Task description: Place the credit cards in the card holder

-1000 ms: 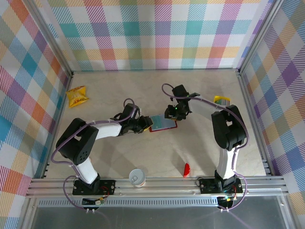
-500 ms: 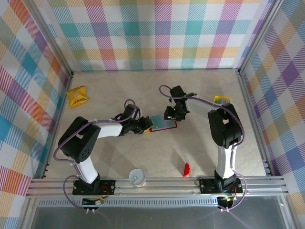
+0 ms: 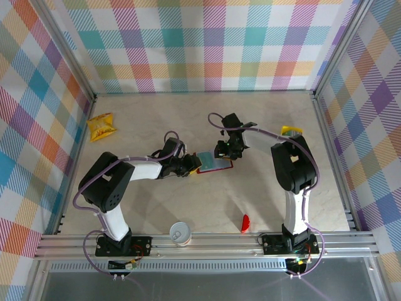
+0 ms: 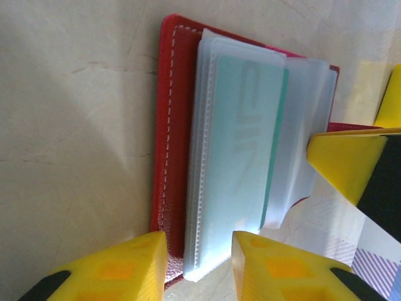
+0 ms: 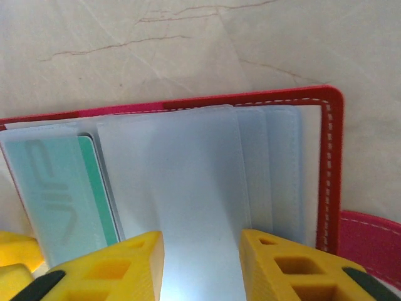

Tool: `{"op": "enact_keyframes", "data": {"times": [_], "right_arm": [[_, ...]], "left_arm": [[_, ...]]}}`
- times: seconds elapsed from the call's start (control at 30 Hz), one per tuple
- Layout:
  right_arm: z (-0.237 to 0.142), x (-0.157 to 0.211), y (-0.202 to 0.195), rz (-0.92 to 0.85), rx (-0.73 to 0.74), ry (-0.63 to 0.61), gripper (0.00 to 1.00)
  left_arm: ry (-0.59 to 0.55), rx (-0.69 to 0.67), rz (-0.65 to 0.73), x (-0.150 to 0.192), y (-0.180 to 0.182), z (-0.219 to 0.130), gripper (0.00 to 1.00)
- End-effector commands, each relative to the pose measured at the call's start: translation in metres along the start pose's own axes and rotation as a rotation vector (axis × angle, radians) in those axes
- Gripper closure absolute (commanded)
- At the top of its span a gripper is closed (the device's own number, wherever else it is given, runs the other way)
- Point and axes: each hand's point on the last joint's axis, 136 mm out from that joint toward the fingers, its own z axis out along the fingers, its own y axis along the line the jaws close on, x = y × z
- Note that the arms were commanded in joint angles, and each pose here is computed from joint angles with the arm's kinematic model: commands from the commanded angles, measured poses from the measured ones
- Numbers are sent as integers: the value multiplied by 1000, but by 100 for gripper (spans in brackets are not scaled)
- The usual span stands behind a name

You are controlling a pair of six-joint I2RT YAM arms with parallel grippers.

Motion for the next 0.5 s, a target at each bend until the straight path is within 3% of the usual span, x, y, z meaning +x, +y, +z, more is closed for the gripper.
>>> {"op": "enact_keyframes", "data": {"times": [0.0, 0.47], "right_arm": [[9, 3, 10, 6, -49, 33, 64], [5, 1, 38, 35, -203, 39, 67]], "left_arm": [[1, 18, 1, -4, -3, 2, 68], [-6, 22, 4, -4, -4, -1, 68]]}}
